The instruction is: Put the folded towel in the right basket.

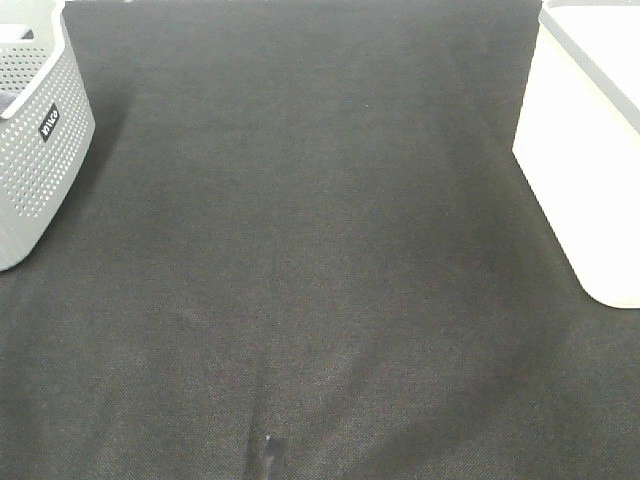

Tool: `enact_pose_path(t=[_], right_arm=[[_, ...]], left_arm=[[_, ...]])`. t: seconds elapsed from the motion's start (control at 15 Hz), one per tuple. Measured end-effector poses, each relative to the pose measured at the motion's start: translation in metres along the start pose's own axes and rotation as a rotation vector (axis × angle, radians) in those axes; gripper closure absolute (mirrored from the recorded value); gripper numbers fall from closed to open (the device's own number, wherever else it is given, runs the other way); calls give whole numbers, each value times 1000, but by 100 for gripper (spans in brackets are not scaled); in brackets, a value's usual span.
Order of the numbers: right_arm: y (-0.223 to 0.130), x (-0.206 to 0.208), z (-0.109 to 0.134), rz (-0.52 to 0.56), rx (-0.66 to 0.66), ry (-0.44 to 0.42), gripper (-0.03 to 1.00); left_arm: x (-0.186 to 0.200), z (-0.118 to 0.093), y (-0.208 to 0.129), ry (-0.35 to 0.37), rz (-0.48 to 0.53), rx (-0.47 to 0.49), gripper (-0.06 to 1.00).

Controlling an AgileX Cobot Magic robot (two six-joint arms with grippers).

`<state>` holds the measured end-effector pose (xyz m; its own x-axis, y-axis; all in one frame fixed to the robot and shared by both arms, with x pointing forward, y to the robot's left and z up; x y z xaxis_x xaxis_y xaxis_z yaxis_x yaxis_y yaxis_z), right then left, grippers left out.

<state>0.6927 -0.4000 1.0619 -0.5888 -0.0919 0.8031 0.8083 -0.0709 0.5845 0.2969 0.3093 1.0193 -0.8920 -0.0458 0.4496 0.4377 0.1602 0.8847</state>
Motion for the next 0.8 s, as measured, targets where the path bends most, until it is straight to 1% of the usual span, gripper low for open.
enact_pose_path(t=[0.07,0.13,0.27,0.33,0.4,0.47,0.53,0.6,0.67,0.73,0.8], right_arm=[[3,5,8,-11,27,4,-1],[7,14,28,-30,85,14,-1],[11,38,80,-58,211,16,-2],[8,55,101,-57,253,-1,-2],[8,55,101,-57,253,-1,-2],[-10,86,120,-38,286,-66,-2],[-10,86,120,-38,286,-66,-2],[-36,109,118,-26,283,-99,-2],[-63,125,114,-26,287,-112,-2],[-93,146,112,-58,286,-116,-2],[-132,153,109,-68,284,-115,-2]], left_arm=[[0,0,0,0,0,0,-4],[0,0,0,0,0,0,-4],[0,0,0,0,0,0,-4],[0,0,0,0,0,0,-4],[0,0,0,0,0,0,-4],[0,0,0,0,0,0,-4],[0,0,0,0,0,0,-4],[0,0,0,0,0,0,-4],[0,0,0,0,0,0,-4],[0,0,0,0,0,0,-4],[0,0,0,0,0,0,-4]])
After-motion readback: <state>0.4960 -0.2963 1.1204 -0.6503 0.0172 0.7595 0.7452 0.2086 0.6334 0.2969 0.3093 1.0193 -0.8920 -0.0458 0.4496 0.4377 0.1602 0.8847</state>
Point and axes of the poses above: a point on each arm's last joint axis where the gripper is mounted, x pointing back along that axis away from the gripper, z along the wrist's bending axis when the last joint is at zero, y = z × x, the point moved 7 cm from there along -x, pointing out along that axis toward the gripper, and after that the axes turned 9 degrees about x, right-handed, at the moved point
